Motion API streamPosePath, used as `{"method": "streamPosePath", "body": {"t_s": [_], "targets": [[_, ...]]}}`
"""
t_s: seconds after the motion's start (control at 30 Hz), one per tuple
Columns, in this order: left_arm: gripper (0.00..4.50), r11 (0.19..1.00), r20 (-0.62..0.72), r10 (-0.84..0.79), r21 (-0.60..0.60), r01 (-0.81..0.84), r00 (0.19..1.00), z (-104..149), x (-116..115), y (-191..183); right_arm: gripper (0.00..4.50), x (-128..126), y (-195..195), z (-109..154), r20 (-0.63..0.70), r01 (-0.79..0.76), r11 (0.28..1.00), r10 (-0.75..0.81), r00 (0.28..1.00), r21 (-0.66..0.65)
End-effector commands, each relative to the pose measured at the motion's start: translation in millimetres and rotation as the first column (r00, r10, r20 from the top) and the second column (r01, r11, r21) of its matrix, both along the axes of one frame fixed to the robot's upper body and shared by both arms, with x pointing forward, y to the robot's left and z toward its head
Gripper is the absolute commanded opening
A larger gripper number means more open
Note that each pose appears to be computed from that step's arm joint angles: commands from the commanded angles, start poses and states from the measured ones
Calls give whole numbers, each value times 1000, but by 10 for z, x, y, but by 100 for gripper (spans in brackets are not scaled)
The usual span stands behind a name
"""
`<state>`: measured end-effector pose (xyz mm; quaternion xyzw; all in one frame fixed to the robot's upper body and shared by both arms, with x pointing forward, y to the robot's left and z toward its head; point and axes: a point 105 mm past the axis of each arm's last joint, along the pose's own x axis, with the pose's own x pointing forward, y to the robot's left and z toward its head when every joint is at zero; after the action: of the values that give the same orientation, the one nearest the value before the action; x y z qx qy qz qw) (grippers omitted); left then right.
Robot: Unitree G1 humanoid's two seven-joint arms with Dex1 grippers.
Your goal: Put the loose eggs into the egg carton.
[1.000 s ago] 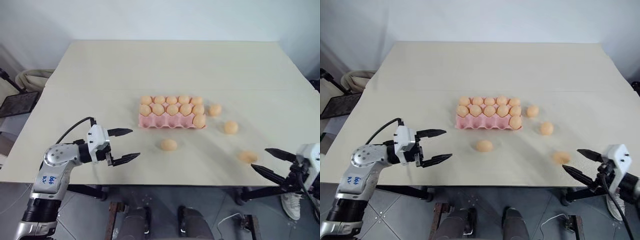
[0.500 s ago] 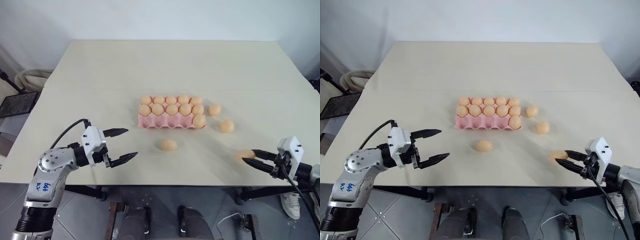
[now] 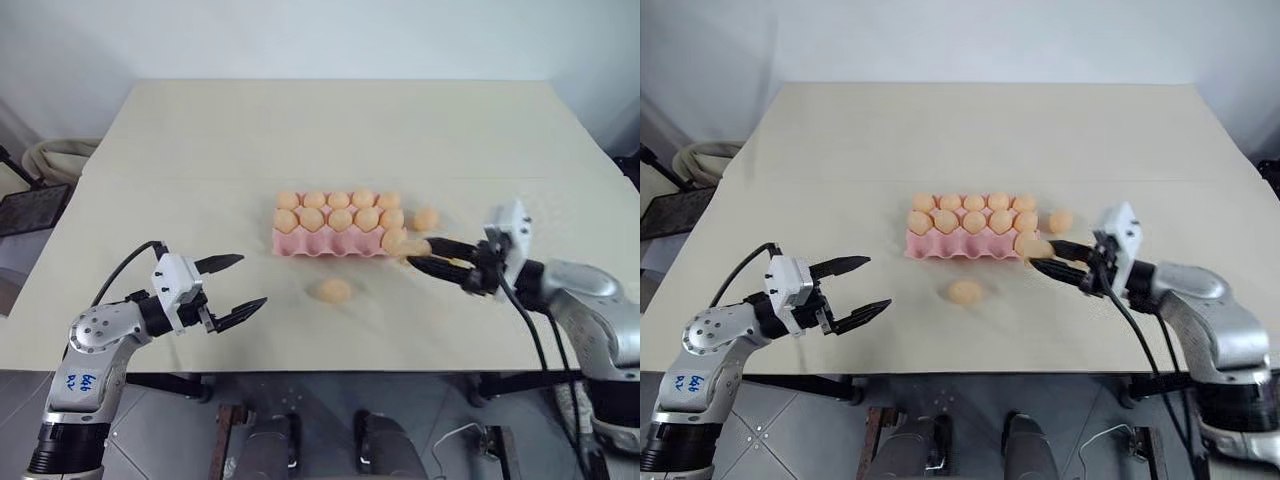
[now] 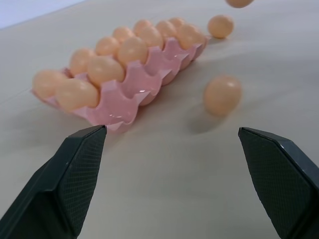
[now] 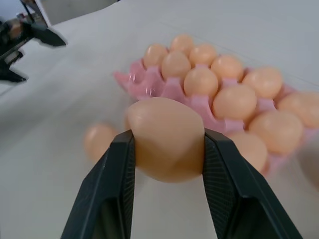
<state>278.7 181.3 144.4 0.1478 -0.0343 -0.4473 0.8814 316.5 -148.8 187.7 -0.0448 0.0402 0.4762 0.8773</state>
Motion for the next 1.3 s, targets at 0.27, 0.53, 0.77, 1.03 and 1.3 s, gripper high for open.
{"method": "streamPosePath", "body": {"t_s": [0.27,0.53,0.77,1.03,1.3], "targets": [[450,999,66,43,-17,-42,997,130,-79,42,159,514,374,-117,28,70,992,-68,997,-101],[450,999,61,44,-21,-43,997,123,-127,13,356,531,370,27,86,63,995,-56,995,-78],[450,999,53,-14,-28,15,998,119,-75,-118,446,158,60,184,126,29,998,-23,992,-48],[450,994,35,-105,-39,106,994,104,88,-263,446,-320,-996,89,216,335,942,-327,920,-1],[450,983,12,-173,-63,174,985,137,234,-330,446,-814,-1591,-257,180,533,846,-522,834,-16]]}}
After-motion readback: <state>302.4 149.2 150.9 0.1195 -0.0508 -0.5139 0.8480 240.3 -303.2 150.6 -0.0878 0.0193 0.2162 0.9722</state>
